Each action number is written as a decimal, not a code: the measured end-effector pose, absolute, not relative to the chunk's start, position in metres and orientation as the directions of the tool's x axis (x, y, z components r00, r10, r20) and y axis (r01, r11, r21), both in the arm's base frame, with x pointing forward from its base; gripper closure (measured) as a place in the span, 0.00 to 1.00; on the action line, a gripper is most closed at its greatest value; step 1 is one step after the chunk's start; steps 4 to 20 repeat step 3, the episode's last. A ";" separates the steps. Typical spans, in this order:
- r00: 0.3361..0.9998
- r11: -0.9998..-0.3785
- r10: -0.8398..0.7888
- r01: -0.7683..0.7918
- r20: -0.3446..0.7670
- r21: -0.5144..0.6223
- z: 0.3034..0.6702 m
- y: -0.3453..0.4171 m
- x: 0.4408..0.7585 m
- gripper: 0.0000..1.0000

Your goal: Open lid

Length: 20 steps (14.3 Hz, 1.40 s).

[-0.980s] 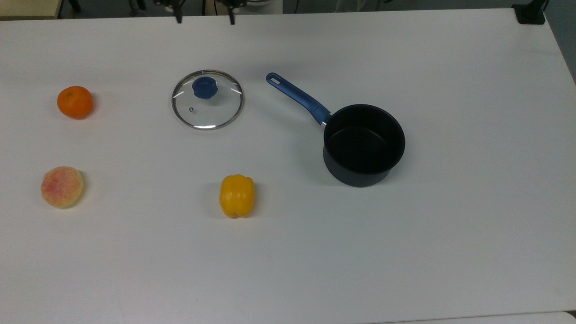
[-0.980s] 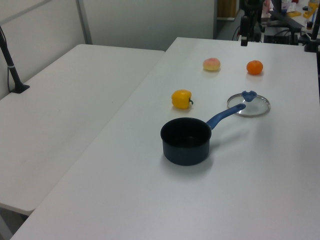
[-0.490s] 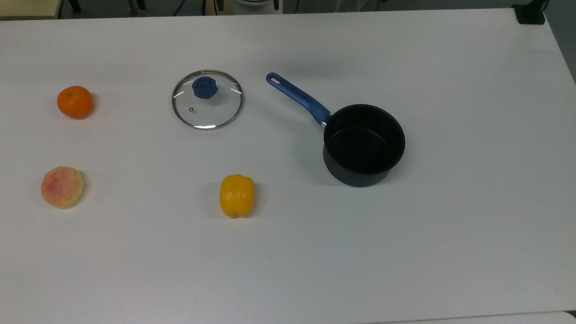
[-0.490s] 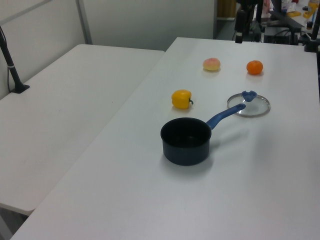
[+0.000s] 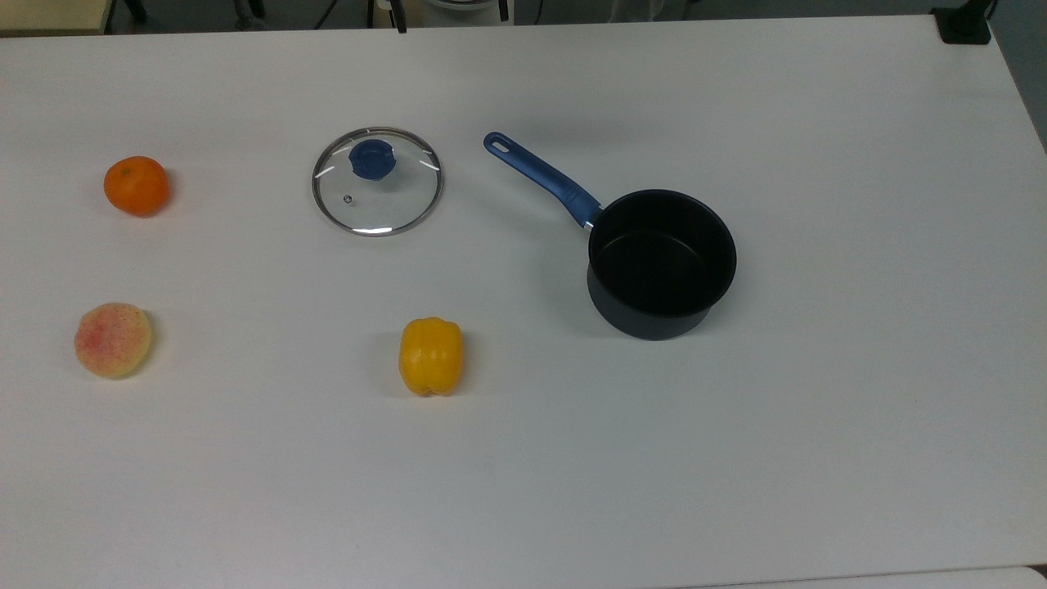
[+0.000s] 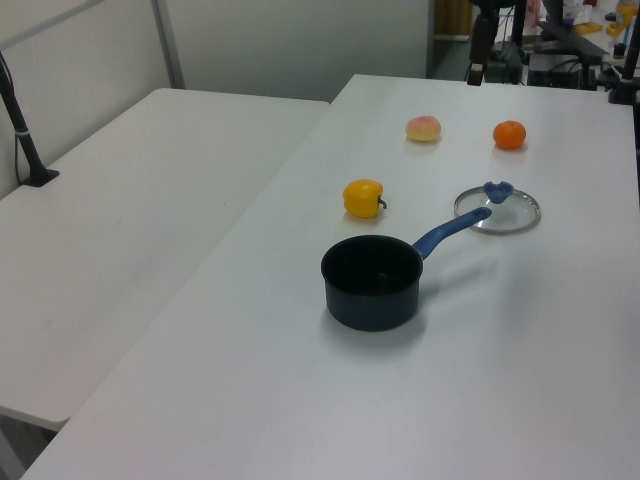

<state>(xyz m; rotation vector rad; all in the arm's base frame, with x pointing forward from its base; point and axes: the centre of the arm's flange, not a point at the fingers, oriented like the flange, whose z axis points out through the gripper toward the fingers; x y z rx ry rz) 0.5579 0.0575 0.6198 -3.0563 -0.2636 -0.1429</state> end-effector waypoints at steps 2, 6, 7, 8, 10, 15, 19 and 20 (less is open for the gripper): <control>0.980 -0.982 0.174 0.180 0.099 -0.061 0.620 0.056 0.558 0.00; 0.980 -0.982 0.173 0.180 0.099 -0.061 0.619 0.056 0.558 0.00; 0.980 -0.982 0.173 0.180 0.099 -0.061 0.619 0.056 0.558 0.00; 0.980 -0.982 0.173 0.180 0.099 -0.061 0.619 0.056 0.558 0.00; 0.980 -0.982 0.173 0.180 0.099 -0.061 0.619 0.056 0.558 0.00; 0.980 -0.982 0.173 0.180 0.099 -0.061 0.619 0.056 0.558 0.00; 0.980 -0.982 0.173 0.180 0.099 -0.061 0.619 0.056 0.558 0.00; 0.980 -0.982 0.173 0.180 0.099 -0.061 0.619 0.056 0.558 0.00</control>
